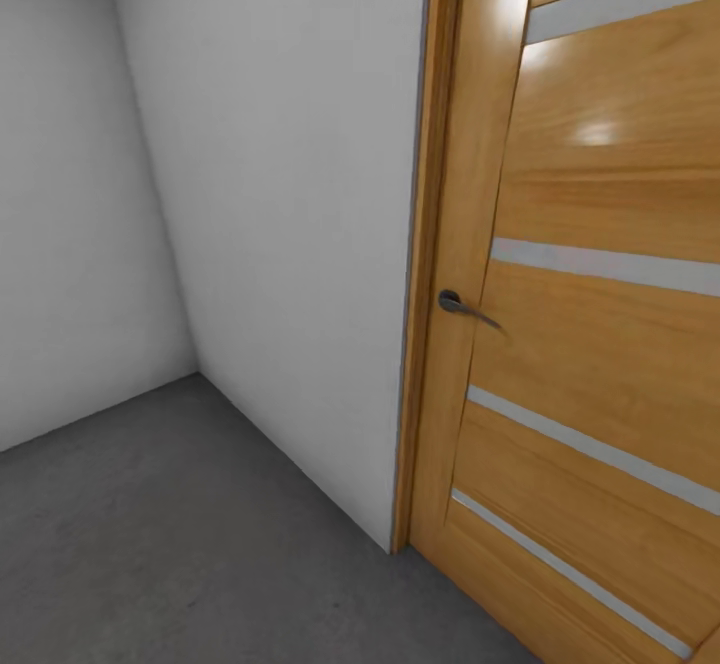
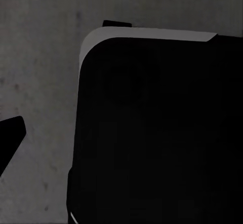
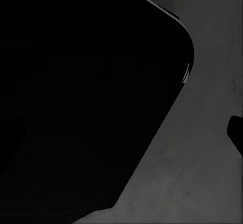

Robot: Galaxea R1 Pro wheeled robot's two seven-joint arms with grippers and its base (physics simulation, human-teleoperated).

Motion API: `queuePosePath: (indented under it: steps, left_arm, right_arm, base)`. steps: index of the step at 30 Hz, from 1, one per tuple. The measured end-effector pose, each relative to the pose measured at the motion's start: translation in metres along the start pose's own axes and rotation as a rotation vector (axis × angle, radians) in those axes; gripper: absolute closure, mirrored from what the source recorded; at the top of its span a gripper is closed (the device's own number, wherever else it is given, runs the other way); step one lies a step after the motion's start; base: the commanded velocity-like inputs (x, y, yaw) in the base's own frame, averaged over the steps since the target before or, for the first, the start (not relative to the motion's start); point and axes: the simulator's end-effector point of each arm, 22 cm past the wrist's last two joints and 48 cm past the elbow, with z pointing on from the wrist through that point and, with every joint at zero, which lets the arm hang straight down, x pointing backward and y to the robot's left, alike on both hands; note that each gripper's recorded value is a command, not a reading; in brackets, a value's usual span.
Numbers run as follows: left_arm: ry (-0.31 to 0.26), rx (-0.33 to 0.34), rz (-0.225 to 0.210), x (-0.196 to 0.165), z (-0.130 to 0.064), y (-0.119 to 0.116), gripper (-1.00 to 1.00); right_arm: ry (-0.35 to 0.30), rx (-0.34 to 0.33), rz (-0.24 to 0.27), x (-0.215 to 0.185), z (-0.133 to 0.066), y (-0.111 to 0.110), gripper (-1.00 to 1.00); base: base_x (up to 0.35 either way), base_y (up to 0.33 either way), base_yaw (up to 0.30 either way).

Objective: Move the two storage containers from the living room to the garage. In the garage, place one container on the floor and stack the other container on top of it (either order is fine).

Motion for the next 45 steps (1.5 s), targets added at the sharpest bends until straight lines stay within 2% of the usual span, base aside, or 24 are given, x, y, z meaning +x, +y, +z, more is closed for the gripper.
queuePosePath:
  steps: [18, 45]
  left_arm:
    - [-0.002, -0.001, 0.001, -0.0006, 0.0000, 0.0005, -1.00]
    - [-0.003, -0.001, 0.000, -0.0009, 0.0002, 0.0008, -1.00]
  right_arm:
    - [0.000, 0.000, 0.002, 0.0000, 0.0000, 0.0000, -1.00]
    - [0.000, 0.000, 0.002, -0.0001, 0.0001, 0.0000, -1.00]
  base:
    - [0.304, 0.063, -0.242]
    - [0.012, 0.001, -0.248]
